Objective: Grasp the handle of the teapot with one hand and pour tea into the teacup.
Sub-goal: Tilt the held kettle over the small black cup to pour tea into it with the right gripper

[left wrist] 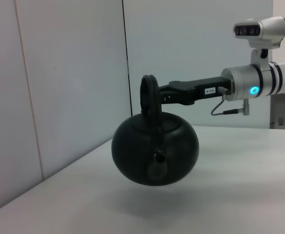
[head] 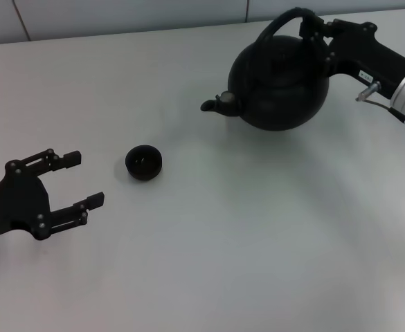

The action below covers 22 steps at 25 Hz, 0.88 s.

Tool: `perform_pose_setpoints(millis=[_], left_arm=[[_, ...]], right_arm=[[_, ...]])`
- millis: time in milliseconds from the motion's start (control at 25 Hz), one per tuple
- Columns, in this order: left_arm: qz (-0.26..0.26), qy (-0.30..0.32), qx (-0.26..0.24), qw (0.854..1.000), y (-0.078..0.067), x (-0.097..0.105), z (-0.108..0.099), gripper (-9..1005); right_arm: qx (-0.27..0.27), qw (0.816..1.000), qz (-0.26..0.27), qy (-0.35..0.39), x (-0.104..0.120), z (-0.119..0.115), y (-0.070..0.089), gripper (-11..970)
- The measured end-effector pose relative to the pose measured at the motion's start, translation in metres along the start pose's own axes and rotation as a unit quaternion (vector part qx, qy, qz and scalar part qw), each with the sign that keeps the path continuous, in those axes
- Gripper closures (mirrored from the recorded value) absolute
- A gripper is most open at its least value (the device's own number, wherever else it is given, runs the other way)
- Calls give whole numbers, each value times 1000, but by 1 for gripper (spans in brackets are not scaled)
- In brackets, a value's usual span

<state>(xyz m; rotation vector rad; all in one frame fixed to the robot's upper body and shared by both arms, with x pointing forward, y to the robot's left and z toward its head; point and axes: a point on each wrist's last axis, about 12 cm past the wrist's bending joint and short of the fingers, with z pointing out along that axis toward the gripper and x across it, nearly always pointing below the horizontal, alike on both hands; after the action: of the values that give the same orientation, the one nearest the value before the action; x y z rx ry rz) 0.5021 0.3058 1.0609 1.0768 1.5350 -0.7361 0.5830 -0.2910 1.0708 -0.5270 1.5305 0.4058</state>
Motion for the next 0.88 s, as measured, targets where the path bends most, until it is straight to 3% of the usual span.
perform_pose_setpoints(millis=[880], left_arm=[[-6, 3, -5, 1000, -5, 5, -5, 244]], right_arm=[[-64, 997, -49, 18, -16, 37, 11, 849]])
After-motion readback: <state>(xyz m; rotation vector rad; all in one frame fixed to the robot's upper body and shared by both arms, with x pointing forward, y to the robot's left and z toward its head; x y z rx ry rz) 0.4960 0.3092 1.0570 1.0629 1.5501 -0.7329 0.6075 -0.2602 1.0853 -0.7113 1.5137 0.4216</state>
